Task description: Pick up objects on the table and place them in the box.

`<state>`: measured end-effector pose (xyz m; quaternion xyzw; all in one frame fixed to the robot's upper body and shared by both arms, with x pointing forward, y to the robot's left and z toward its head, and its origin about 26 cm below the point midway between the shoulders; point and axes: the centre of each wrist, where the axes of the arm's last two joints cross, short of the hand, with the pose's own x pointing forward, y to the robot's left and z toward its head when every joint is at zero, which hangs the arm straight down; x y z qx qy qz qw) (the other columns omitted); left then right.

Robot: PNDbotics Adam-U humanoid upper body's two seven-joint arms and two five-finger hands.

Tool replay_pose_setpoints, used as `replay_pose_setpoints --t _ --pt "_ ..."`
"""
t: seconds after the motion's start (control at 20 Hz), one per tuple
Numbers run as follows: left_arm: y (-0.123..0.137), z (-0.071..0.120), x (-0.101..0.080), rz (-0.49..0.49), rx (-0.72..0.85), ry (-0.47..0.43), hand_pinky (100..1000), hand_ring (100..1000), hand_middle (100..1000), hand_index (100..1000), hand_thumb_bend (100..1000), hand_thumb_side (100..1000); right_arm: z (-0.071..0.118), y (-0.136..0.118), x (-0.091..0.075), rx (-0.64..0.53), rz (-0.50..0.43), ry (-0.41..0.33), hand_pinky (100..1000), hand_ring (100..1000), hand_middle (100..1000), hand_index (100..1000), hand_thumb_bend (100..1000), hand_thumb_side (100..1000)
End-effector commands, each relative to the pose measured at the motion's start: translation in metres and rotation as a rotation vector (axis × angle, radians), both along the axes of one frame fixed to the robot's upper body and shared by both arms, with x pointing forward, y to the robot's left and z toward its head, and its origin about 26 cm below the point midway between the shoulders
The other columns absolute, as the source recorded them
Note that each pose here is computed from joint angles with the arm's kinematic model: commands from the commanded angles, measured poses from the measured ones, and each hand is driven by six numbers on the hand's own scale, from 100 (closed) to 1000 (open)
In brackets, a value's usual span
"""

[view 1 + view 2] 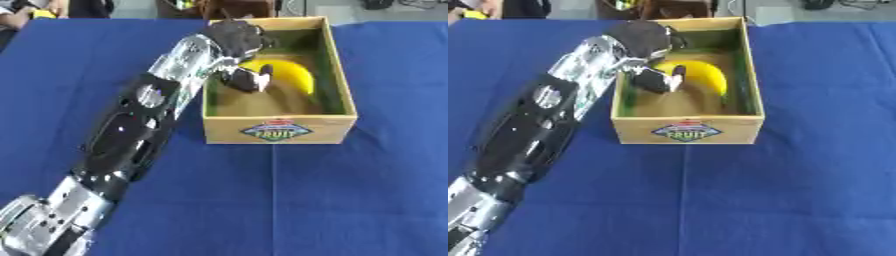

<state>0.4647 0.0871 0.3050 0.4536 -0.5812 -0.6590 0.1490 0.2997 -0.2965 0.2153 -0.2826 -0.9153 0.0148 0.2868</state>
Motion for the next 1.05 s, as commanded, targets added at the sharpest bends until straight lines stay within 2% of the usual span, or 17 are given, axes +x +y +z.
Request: replay_pose_setpoints --t 0.05,0.3,0.6,0.75,0.95,1.05 --pt "0.002 0.024 -0.010 -0.032 -0.068 -0.089 584 760 772 985 323 848 0.007 -0.001 -0.003 -0.012 0.003 -0.021 809 746 758 934 100 1000" --pt "0.009 0.045 -0.026 -0.070 -0.153 -0.170 562 735 727 938 304 820 0.007 -0.002 -0.004 -0.012 -0.002 -0.020 809 747 758 934 100 1000" --pt "0.031 0.077 -0.058 -0.133 -0.359 -0.258 530 691 672 888 283 781 0.006 -0.004 -0.004 -0.010 -0.015 -0.021 810 747 758 934 100 1000" --pt "0.039 0.084 -0.069 -0.149 -0.412 -0.263 514 670 652 873 262 764 0.006 -0.005 -0.004 -0.010 -0.019 -0.023 812 748 759 934 100 1000" --pt "0.067 0.091 -0.097 -0.197 -0.584 -0.346 488 638 626 859 268 758 0.008 -0.007 -0.005 -0.004 -0.032 -0.035 813 749 760 933 100 1000" --pt "0.079 0.092 -0.112 -0.232 -0.688 -0.375 479 626 617 851 262 789 0.008 -0.007 -0.005 -0.004 -0.036 -0.041 812 750 761 933 100 1000"
